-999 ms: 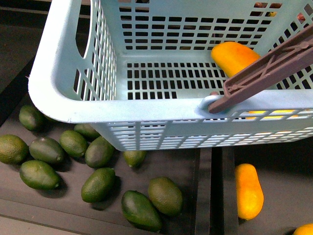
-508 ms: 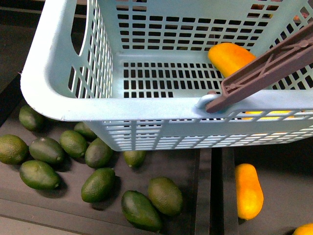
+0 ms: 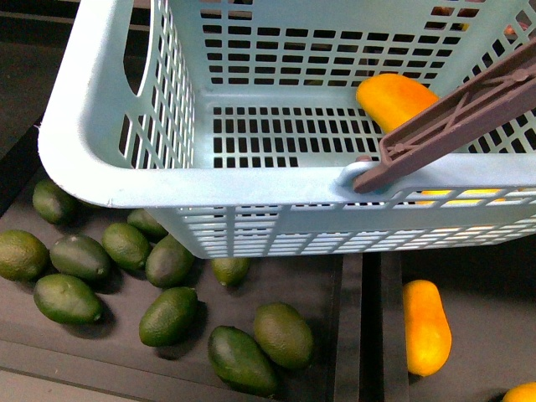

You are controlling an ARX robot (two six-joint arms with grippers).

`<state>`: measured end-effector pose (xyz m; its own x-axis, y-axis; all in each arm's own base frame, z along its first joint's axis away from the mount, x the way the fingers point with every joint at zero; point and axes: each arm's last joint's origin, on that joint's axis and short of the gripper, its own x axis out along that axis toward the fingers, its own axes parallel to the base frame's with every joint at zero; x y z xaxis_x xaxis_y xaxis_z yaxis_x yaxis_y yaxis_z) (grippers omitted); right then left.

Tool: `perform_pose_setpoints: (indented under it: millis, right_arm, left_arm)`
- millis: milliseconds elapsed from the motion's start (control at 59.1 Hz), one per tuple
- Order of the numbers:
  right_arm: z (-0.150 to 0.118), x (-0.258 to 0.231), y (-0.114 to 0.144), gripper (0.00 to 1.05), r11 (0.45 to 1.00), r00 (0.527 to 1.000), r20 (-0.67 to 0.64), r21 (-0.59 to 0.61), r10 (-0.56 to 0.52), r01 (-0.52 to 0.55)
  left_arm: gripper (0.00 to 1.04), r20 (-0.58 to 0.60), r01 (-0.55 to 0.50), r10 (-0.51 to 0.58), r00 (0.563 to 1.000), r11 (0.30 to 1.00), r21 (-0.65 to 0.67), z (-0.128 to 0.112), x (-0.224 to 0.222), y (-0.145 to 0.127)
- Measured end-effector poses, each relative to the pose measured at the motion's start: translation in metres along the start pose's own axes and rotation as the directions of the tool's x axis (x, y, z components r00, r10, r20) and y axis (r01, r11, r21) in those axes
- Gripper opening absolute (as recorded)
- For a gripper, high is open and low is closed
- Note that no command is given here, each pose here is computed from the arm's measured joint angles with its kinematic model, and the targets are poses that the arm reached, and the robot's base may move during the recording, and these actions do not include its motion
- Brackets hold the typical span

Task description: Pick lemon and mango into basket

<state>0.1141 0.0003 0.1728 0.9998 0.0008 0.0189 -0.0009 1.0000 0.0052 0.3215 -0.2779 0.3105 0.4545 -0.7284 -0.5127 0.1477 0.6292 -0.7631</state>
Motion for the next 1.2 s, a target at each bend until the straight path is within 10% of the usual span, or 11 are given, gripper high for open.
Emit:
perform_pose_setpoints:
  millis: [812,1202]
  right_arm:
    - [-0.003,-0.017,0.000,0.02,1.000,1.000,-0.006,0.000,0.000,0.000]
    - [-0.003,-0.017,0.000,0.67,1.000,1.000,-0.005,-0.002,0.000,0.000]
  left_arm:
    - [0.05,-0.001,0.000,0.000,1.000,1.000,0.000,0.000,0.000,0.000]
    - [0.05,-0.001,0.000,0.000,1.000,1.000,0.000,0.000,0.000,0.000]
